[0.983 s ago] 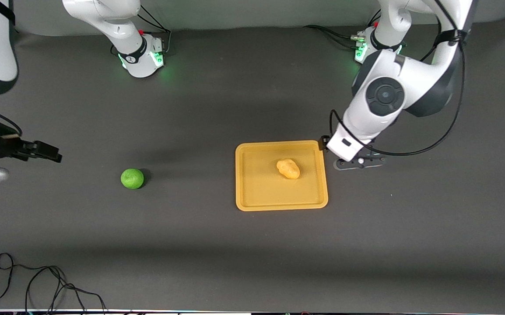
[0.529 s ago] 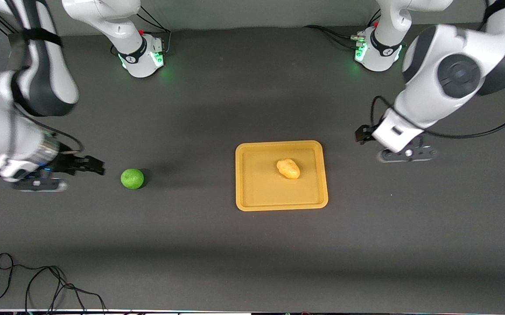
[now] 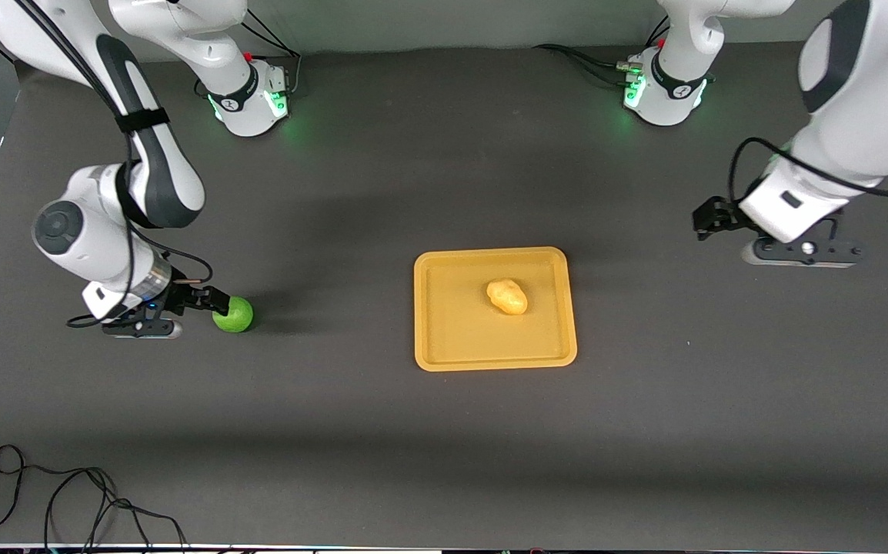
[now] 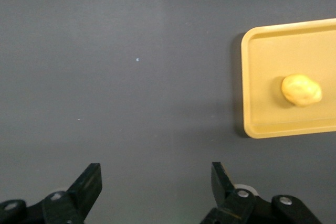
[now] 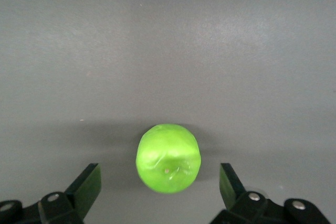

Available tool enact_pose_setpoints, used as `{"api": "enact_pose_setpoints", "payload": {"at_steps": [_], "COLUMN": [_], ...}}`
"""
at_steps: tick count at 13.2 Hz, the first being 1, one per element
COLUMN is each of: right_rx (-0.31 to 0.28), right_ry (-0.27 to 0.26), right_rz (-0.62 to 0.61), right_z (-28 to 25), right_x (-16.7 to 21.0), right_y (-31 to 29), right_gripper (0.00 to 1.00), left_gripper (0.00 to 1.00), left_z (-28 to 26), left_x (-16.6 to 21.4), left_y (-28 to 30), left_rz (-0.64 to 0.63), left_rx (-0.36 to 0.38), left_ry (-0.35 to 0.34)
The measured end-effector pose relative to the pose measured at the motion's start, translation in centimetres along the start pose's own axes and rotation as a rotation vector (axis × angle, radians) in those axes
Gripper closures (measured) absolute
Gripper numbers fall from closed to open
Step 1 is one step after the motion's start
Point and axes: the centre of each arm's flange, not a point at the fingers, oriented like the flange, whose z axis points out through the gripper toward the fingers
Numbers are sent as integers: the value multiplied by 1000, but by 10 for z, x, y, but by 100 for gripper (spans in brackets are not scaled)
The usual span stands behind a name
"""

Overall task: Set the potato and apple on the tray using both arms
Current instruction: 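Close the right gripper around the green apple, then lift the apple with the right gripper and carry it over the tray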

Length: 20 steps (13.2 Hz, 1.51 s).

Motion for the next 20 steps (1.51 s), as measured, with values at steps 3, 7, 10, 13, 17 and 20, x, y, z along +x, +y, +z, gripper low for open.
{"api": "enact_pose_setpoints", "payload": {"at_steps": [3,7,10,13,17,20], "right_rx": [-5,-14,-17,-18,-15,-6], "right_ry": [4,-22,-38,-42,-34,-79], "right_rz": [1,3,3,3,2,-16], "right_z": [30,69,82,84,75,7], "right_x": [-6,-16,-19,-20,-13,16], "right_y": [2,5,5,6,4,-19], "right_gripper": [0,0,3,21,22,22], "left_gripper": [7,8,8,10,11,11], "left_z": [-25,-56,-68,-68,-68,-68], "left_x": [-14,-35,-46,-47,-47,-47], "left_y": [-31,-82,-106,-114,-112,-111], "left_rz": [20,29,39,37,41,43], "left_rx": [4,-3,-10,-12,-12,-12], "left_ry": [-14,-18,-16,-17,-17,-17]}}
